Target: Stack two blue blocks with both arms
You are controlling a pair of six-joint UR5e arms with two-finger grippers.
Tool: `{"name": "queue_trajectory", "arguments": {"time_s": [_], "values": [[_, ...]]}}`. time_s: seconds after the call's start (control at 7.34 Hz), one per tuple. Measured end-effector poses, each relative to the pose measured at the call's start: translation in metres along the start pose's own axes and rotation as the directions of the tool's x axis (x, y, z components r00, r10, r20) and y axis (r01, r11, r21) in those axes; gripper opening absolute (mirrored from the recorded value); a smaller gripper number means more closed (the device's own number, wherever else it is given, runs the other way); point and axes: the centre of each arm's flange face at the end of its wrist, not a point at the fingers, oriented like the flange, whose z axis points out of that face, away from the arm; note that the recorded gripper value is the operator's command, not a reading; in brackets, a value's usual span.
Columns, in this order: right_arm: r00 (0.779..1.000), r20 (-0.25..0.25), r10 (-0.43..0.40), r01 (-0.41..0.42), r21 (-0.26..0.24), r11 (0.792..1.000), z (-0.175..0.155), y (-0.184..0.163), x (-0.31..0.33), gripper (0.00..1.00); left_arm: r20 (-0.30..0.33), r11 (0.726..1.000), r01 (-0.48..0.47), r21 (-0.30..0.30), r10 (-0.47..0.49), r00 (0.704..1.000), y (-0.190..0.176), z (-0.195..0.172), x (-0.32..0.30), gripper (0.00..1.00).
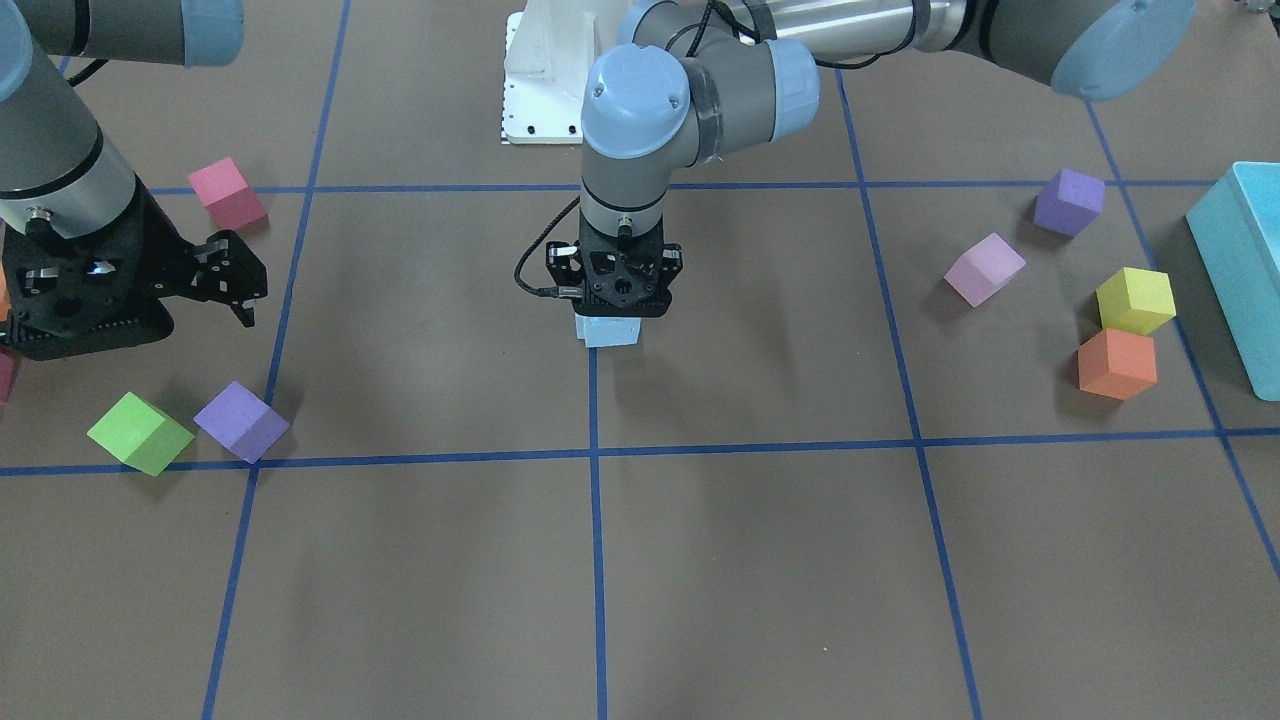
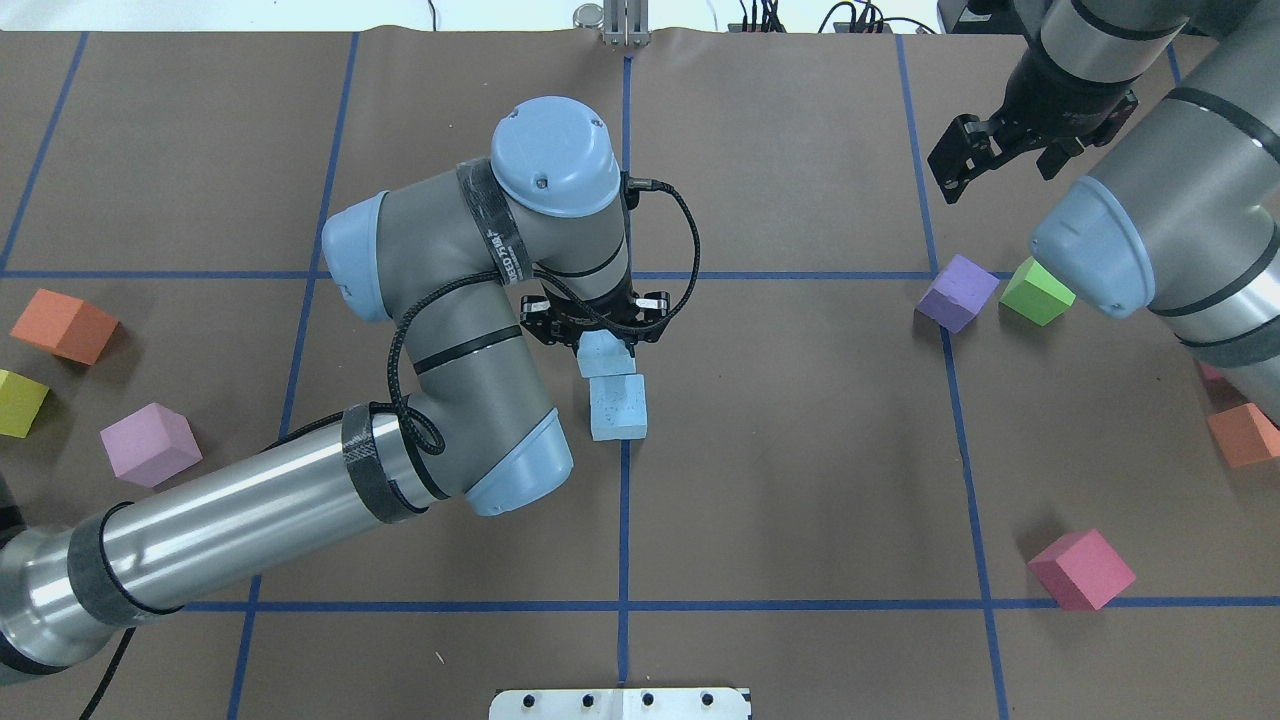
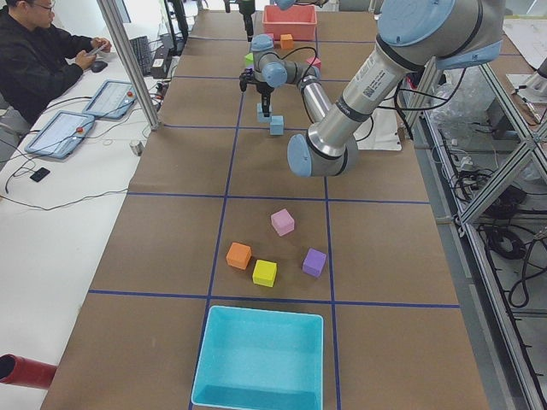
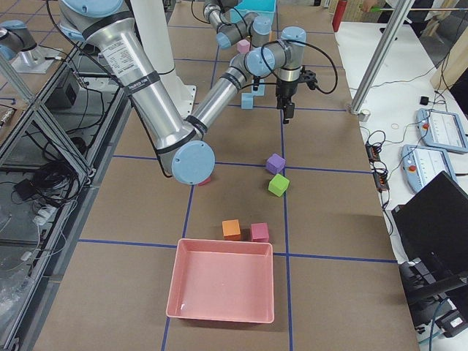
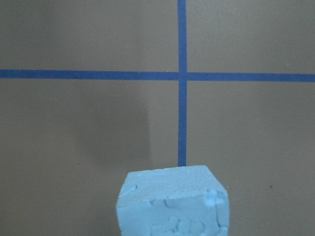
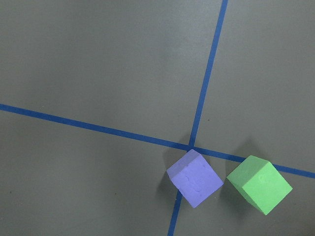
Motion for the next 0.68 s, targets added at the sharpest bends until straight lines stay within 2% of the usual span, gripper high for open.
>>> {"name": "queue_trajectory", "arguments": {"time_s": [0.68], "values": [[1.0,-0.001,0.001,-0.001,-0.003,1.0,0.0017,0.0002,0.001,1.0,0.0,1.0,-0.014,-0.012,0.014,1.0,0.0074,0.0049,0.0005,0.5]]}}
